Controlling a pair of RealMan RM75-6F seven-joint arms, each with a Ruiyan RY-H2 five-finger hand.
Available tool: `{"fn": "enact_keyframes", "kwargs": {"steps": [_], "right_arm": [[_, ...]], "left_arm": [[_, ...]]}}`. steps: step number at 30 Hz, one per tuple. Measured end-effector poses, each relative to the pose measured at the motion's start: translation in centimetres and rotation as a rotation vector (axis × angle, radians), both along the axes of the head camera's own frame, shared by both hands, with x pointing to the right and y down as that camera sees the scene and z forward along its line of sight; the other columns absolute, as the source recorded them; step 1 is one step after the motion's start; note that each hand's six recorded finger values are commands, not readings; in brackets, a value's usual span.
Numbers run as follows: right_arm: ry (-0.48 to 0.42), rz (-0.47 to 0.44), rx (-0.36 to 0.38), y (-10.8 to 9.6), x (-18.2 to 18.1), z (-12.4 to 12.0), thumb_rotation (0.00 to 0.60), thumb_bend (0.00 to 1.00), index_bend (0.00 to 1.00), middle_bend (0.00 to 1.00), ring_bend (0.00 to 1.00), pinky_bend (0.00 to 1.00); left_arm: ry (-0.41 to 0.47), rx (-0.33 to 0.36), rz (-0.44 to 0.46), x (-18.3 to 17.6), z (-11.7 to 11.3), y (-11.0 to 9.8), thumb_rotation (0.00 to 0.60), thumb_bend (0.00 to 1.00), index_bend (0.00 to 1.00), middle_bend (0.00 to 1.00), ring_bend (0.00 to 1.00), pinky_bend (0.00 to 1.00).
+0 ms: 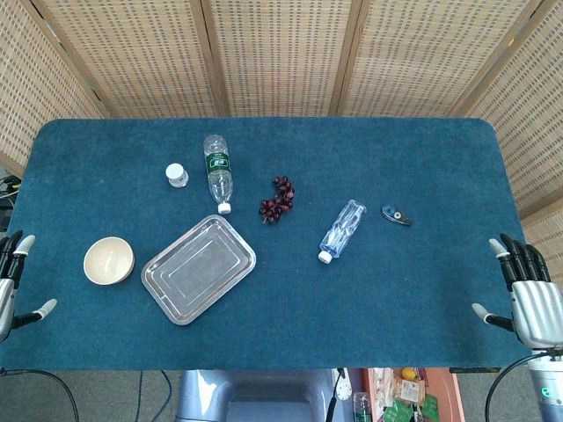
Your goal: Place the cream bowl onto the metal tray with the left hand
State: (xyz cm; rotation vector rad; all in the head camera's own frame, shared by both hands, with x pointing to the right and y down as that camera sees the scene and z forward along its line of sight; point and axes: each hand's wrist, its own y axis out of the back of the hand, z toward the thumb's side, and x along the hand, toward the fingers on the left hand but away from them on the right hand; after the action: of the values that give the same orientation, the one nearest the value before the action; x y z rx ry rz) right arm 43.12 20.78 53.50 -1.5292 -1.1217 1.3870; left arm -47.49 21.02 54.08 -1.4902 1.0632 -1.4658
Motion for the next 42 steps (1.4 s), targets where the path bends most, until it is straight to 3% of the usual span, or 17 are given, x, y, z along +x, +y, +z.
{"fn": "enact_keyframes", "kwargs": {"steps": [9,12,18,27,29,35,42], "right_arm": [[-0.009,0.019,0.011,0.1,0.3,-0.5,0.600,0.00,0.00,0.00,0.00,0.00],[-0.011,0.023,0.007,0.1,0.4,-0.5,0.600,0.00,0.00,0.00,0.00,0.00],[-0.020,0.030,-0.003,0.0,0.6,-0.4,0.600,0.00,0.00,0.00,0.00,0.00],[-0.022,0.039,-0.014,-0.2,0.8,-0.1,0.600,0.00,0.00,0.00,0.00,0.00],[-0.022,0.042,-0.014,-0.2,0.9,-0.1,0.600,0.00,0.00,0.00,0.00,0.00],[-0.023,0.040,-0.020,-0.2,0.8,0.0,0.600,0.00,0.00,0.00,0.00,0.00],[-0.023,0.037,-0.026,-0.2,0.7,0.1,0.600,0.00,0.00,0.00,0.00,0.00]], "left_arm": [[0.000,-0.040,0.026,0.4,0.8,0.3,0.600,0.01,0.00,0.00,0.00,0.00],[-0.009,-0.075,0.042,0.6,1.9,0.2,0.600,0.12,0.01,0.00,0.00,0.00],[-0.033,-0.192,0.054,0.4,6.2,0.5,0.600,0.47,0.23,0.00,0.00,0.00],[-0.038,-0.297,0.080,1.1,11.8,0.7,0.600,0.47,0.33,0.00,0.00,0.00],[-0.027,-0.304,0.082,1.4,12.3,0.6,0.600,0.45,0.34,0.00,0.00,0.00],[0.000,-0.319,0.083,2.0,13.1,0.6,0.600,0.26,0.34,0.00,0.00,0.00],[0.018,-0.314,0.088,2.6,13.9,0.6,0.600,0.23,0.34,0.00,0.00,0.00]]}}
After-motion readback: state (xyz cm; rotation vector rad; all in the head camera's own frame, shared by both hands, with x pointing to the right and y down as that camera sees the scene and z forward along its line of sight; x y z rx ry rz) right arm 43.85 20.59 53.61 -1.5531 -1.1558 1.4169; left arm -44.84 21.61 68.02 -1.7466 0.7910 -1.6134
